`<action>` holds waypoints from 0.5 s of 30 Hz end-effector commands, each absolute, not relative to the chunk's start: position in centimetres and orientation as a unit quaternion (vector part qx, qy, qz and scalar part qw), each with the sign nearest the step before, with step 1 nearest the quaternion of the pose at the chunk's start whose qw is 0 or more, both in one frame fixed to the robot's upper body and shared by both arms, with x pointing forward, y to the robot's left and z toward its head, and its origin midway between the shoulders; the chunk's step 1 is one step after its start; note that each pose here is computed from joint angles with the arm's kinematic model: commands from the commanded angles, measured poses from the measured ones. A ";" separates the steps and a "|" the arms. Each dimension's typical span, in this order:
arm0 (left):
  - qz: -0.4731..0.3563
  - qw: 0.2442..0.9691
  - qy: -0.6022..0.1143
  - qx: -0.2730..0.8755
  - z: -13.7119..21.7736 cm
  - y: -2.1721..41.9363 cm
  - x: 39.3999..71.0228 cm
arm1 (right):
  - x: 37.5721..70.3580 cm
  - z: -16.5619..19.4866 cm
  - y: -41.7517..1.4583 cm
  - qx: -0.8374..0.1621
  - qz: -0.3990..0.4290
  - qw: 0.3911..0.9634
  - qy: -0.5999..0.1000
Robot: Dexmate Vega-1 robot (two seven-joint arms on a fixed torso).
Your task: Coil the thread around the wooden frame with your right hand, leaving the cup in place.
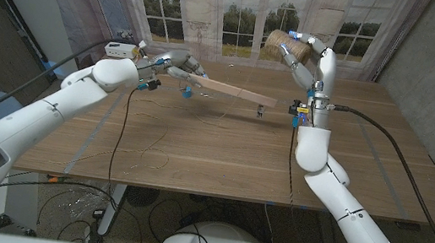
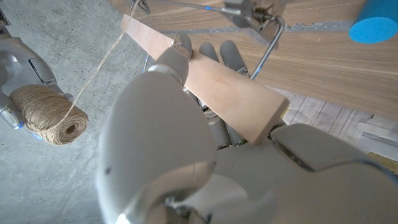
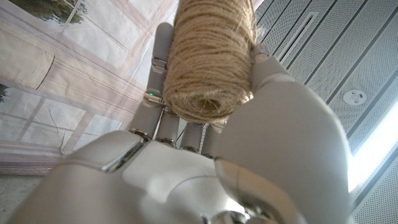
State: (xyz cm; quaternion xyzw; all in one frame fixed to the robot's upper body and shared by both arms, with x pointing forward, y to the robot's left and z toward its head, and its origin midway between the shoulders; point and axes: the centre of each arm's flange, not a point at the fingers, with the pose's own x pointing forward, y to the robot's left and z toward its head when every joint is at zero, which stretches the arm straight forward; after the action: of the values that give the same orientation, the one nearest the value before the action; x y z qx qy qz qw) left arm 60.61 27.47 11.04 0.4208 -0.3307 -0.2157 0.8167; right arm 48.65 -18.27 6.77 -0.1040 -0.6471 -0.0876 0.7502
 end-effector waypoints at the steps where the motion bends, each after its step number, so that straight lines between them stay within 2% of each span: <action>1: -0.236 0.811 -0.326 0.424 11.0 27.7 60.6 | 48.5 11.2 -18.4 -0.122 -0.087 0.733 -0.663; 15: -0.252 0.814 -0.332 0.406 11.0 29.0 60.1 | 50.7 14.1 -19.8 -0.127 -0.107 0.754 -0.635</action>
State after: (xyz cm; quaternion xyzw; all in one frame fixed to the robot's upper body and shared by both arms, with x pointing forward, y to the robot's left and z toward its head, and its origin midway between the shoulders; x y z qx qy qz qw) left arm 60.30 27.91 11.07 0.4195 -0.3296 -0.2402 0.8110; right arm 48.97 -18.71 11.90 -0.1230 -0.6583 -0.0933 0.7368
